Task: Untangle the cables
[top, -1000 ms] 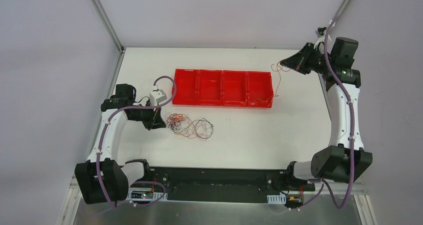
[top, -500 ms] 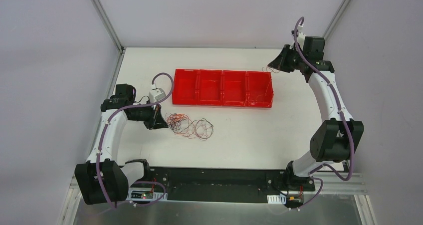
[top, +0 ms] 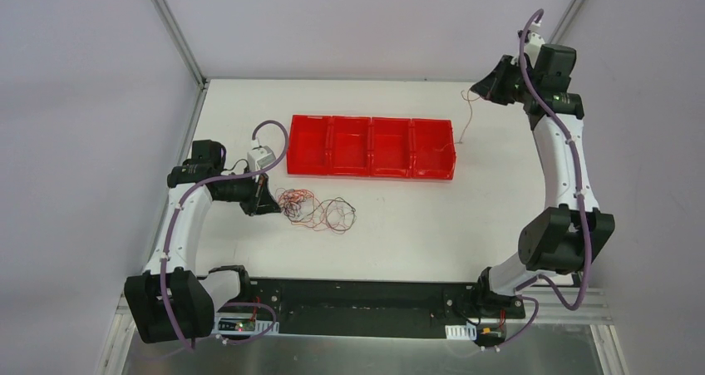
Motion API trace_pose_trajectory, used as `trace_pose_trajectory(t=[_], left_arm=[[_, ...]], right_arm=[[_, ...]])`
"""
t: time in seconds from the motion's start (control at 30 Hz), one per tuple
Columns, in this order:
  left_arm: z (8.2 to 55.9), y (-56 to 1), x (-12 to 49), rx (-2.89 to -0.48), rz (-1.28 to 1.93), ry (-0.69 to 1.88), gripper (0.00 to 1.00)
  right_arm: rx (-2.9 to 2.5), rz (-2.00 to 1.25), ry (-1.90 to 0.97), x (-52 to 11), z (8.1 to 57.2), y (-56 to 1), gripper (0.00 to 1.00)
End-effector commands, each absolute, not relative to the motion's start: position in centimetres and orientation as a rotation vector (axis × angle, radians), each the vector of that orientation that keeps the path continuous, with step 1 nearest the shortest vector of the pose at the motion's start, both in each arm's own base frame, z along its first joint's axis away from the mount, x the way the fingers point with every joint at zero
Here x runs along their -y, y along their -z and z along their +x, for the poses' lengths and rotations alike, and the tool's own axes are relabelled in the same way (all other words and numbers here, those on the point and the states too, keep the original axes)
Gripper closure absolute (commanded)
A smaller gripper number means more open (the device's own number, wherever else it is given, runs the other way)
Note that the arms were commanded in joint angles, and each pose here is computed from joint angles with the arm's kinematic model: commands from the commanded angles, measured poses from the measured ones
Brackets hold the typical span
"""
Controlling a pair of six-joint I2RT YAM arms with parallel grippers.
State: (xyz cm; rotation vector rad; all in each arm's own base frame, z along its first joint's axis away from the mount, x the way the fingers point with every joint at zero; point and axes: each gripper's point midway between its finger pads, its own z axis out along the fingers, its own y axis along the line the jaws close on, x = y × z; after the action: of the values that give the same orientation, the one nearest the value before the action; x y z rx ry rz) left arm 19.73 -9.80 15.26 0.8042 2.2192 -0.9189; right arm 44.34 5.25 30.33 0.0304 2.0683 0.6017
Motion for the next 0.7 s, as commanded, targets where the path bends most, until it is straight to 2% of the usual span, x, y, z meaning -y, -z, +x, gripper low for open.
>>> trace_pose_trajectory(t=[0.0, 0.23, 0.67], left_arm=[[19.7, -16.2, 10.3, -2.168, 0.816, 0.936, 1.00], [19.8, -16.4, 10.3, -2.162, 0.818, 0.929, 1.00], [20.0, -16.0, 10.1, -2.176, 0.810, 0.928, 1.00]], right_arm=[[-1.979, -0.030, -0.662, -6.3, 42.0, -35.3, 1.00], [-1.953, -0.017, -0.674, -6.4, 42.4, -36.5, 1.00], [-2.123, -0.067, -0.582, -8.2, 44.3, -27.7, 1.00]])
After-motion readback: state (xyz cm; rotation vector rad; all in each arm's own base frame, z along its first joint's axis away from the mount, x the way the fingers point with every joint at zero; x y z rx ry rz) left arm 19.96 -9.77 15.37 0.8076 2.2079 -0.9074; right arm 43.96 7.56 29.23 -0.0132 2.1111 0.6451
